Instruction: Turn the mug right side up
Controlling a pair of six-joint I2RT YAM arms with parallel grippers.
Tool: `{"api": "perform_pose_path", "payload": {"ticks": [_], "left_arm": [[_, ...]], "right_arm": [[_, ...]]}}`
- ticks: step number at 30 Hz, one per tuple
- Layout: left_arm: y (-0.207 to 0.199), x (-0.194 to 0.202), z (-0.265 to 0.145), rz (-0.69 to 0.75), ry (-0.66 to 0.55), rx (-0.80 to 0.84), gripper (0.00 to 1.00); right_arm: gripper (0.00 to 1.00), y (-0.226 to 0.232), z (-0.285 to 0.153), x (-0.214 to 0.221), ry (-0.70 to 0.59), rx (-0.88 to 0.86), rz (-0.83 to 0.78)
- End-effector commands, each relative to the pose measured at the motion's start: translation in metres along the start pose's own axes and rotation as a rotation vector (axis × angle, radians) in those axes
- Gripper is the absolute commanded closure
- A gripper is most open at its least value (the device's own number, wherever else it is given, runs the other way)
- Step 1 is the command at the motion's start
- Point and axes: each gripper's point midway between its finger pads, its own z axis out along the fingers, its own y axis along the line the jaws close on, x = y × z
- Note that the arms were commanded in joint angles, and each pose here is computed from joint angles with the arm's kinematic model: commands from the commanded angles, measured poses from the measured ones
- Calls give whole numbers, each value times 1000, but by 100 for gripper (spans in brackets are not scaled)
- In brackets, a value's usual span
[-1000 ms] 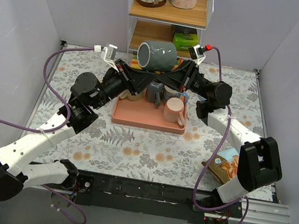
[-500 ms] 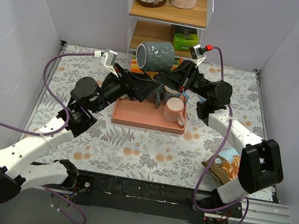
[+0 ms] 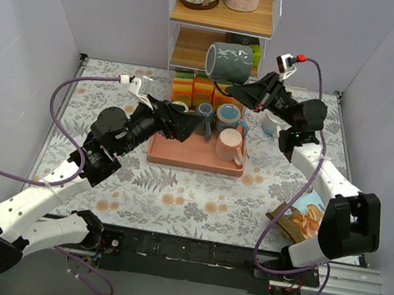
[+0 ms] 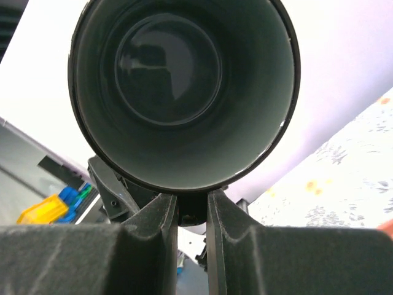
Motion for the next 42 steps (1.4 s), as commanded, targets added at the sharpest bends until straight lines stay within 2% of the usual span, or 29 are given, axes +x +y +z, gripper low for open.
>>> {"api": "perform_pose_path", "payload": {"ticks": [1, 6, 7, 9, 13, 16, 20, 26, 32, 34, 38, 42], "left_arm": [[6, -18, -10, 73, -40, -70, 2], [13, -16, -9, 108, -24, -99, 2], [16, -14, -8, 112, -21, -109, 2], [19, -10, -5, 114, -9, -114, 2], [22, -5, -1, 120, 6, -119, 2], [24, 1, 1, 118, 24, -122, 2], [32, 12, 5, 117, 77, -152, 2], [38, 17, 7, 134, 106, -178, 2], [44, 21, 5, 143, 119, -199, 2], [46, 23, 4, 143, 124, -203, 2], [49, 27, 4, 143, 133, -212, 2], [51, 31, 5, 146, 147, -215, 2]], "right_arm": [[99, 46, -27, -44, -111, -13, -202], [99, 39, -76, -61, -191, 134, -284], [99, 25, -86, -58, -197, 194, -246], [99, 29, -103, -64, -241, 253, -312], [99, 10, -143, -72, -308, 417, -286], [99, -1, -175, -83, -343, 516, -326], [99, -32, -222, -97, -426, 695, -291], [99, -90, -301, -94, -474, 1041, -184], [99, -112, -345, -94, -446, 1281, -162], [99, -122, -358, -91, -401, 1349, -142], [99, -128, -378, -112, -349, 1474, -204], [99, -143, -388, -113, -294, 1532, -203]]}}
